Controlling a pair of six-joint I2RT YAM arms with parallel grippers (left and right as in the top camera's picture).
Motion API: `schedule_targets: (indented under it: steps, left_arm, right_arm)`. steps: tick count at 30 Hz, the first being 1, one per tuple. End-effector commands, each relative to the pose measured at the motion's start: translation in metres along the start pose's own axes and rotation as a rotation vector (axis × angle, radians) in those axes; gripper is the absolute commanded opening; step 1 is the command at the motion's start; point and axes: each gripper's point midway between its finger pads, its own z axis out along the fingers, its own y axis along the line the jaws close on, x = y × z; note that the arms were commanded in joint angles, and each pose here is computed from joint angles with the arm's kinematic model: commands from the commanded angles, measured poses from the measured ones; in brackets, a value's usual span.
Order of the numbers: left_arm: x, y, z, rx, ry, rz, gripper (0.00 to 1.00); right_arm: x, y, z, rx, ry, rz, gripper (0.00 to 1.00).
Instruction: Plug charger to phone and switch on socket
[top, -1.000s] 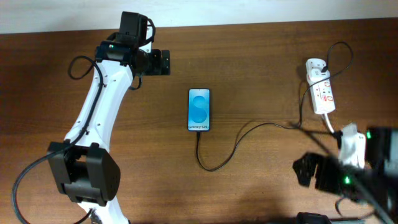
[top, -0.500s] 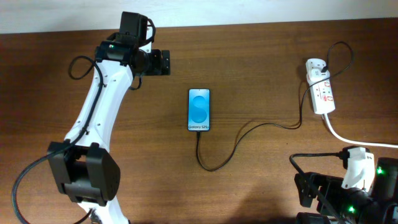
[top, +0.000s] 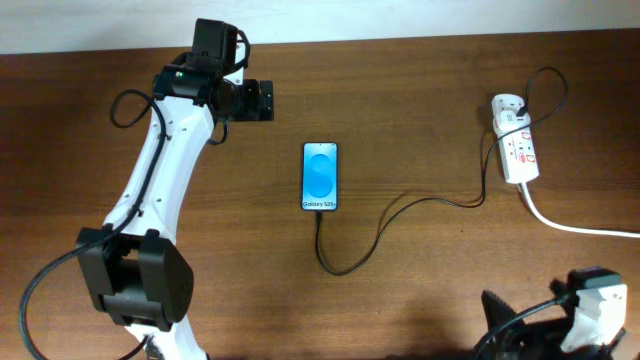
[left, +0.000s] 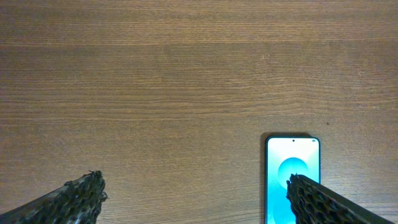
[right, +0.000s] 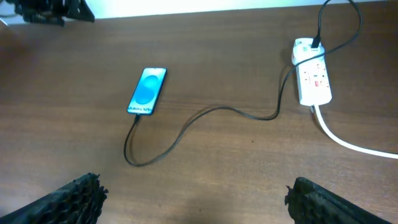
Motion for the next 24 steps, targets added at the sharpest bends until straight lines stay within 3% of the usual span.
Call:
schedule_targets:
  steps: [1, 9, 13, 20, 24]
  left_arm:
    - [0.003, 0.0, 0.004, -0.008, 0.011, 0.011, 0.99]
    - [0.003, 0.0, 0.004, -0.008, 0.011, 0.011, 0.99]
    - [0.003, 0.0, 0.004, -0.007, 0.011, 0.011, 0.99]
    - [0.003, 0.0, 0.004, -0.008, 0.011, 0.011, 0.99]
    - [0.003, 0.0, 0.004, -0.008, 0.011, 0.011, 0.99]
  right_arm:
    - [0.012, -0.007, 0.025, 0.005, -0.065, -0.071, 0.98]
    - [0.035, -0.019, 0.137, -0.032, -0.408, -0.277, 0.98]
    - [0.03, -0.025, 0.155, 0.002, -0.494, -0.344, 0.98]
    - [0.031, -0.042, 0.179, 0.049, -0.645, -0.255, 0.98]
    - [0.034, -0.052, 0.182, 0.086, -0.638, -0.186, 0.98]
